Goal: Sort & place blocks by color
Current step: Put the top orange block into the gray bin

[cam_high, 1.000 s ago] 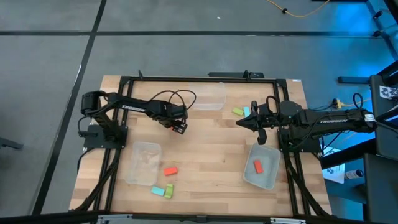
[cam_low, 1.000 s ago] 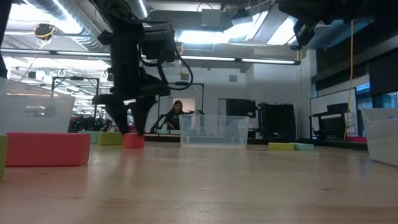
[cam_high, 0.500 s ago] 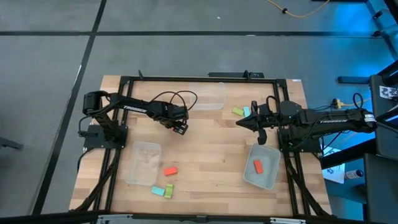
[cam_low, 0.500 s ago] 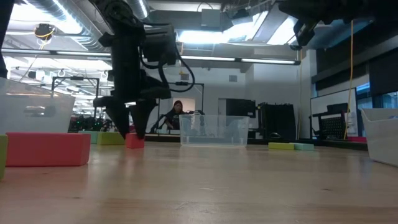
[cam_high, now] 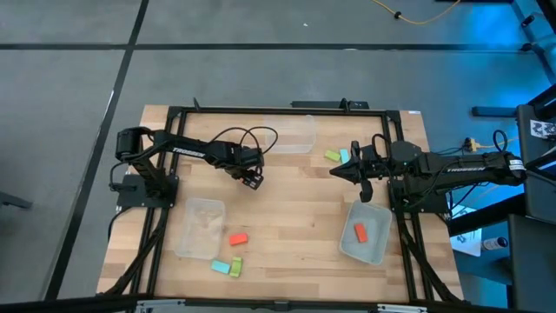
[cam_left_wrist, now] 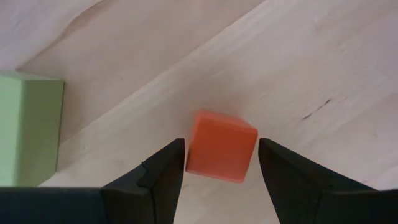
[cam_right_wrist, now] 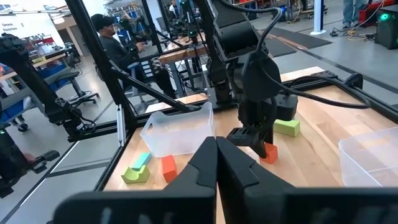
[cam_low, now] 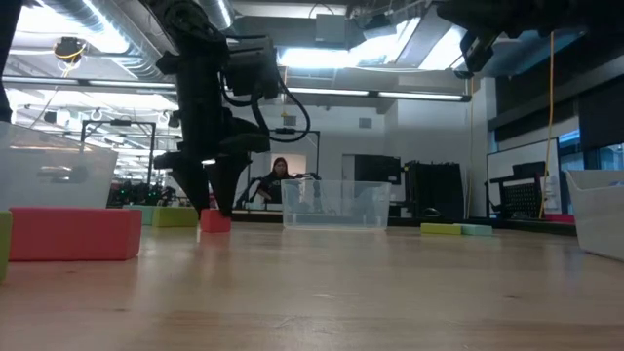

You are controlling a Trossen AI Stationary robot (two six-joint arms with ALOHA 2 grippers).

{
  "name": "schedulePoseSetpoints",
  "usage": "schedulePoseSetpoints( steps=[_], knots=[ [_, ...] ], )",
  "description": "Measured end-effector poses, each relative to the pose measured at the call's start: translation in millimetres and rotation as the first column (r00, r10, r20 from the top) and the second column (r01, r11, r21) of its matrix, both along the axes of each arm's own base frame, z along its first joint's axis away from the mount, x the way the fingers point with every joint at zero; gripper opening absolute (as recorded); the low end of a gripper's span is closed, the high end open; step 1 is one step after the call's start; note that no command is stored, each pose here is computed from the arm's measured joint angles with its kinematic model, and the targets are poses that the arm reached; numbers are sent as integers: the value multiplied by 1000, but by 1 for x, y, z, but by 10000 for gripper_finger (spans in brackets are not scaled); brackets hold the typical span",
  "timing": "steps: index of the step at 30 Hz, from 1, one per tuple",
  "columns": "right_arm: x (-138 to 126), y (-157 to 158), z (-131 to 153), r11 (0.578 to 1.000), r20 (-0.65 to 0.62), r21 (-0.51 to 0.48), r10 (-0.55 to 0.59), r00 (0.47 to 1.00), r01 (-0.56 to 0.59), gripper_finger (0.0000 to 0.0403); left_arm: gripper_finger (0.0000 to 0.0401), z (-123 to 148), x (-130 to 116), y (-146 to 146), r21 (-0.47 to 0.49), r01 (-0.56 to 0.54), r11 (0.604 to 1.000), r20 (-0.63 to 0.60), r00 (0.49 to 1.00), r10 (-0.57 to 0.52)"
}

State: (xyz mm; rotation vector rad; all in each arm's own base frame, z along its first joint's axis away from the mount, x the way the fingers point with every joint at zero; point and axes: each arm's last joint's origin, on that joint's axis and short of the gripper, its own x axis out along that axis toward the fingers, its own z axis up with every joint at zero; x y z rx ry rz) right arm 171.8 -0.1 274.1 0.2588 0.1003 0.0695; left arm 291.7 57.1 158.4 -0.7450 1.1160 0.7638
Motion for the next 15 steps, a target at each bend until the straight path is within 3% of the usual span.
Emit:
schedulePoseSetpoints(
  steps=[7, 15],
  knots=[
    [0, 0, 0, 1000, 0, 0, 0, 1000, 0, 0, 199, -6, 3, 0, 12, 119, 993, -21, 993, -119],
    [0, 0, 0, 1000, 2, 0, 0, 1000, 0, 0, 198, -8, 3, 0, 14, 122, 992, -25, 992, -122]
  ],
)
